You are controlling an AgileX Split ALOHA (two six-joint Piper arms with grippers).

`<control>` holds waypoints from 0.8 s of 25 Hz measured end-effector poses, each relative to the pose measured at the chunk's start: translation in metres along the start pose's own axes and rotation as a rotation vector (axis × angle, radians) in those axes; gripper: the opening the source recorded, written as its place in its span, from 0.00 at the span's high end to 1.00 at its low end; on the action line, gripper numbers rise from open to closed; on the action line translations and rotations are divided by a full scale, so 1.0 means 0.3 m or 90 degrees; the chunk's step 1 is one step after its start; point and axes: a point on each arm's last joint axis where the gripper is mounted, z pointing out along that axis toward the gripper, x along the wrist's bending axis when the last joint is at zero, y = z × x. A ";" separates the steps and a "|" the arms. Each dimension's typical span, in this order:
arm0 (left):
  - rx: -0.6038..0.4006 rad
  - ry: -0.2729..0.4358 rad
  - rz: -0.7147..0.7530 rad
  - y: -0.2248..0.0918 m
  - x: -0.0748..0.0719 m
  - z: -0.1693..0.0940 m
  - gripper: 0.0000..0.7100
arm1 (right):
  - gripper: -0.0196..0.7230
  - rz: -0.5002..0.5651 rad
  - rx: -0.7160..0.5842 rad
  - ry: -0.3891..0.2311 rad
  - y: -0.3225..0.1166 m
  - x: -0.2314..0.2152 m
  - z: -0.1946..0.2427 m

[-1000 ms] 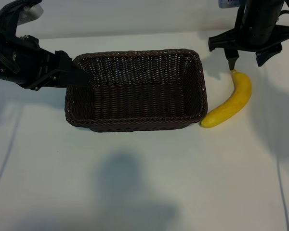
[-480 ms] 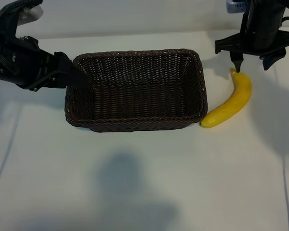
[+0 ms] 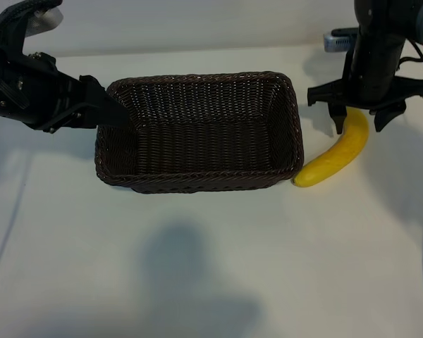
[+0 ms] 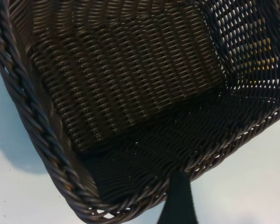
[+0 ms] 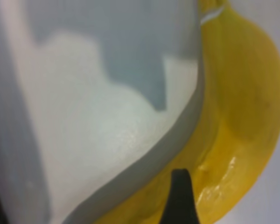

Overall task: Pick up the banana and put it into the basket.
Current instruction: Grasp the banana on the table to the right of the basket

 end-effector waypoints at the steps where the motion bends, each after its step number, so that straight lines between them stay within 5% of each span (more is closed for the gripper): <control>1: -0.001 0.000 0.000 0.000 0.000 0.000 0.16 | 0.19 0.000 -0.002 0.001 -0.001 0.000 0.003; 20: -0.002 0.001 0.002 0.001 0.000 0.000 0.16 | 0.19 0.024 -0.053 0.007 0.020 -0.022 0.035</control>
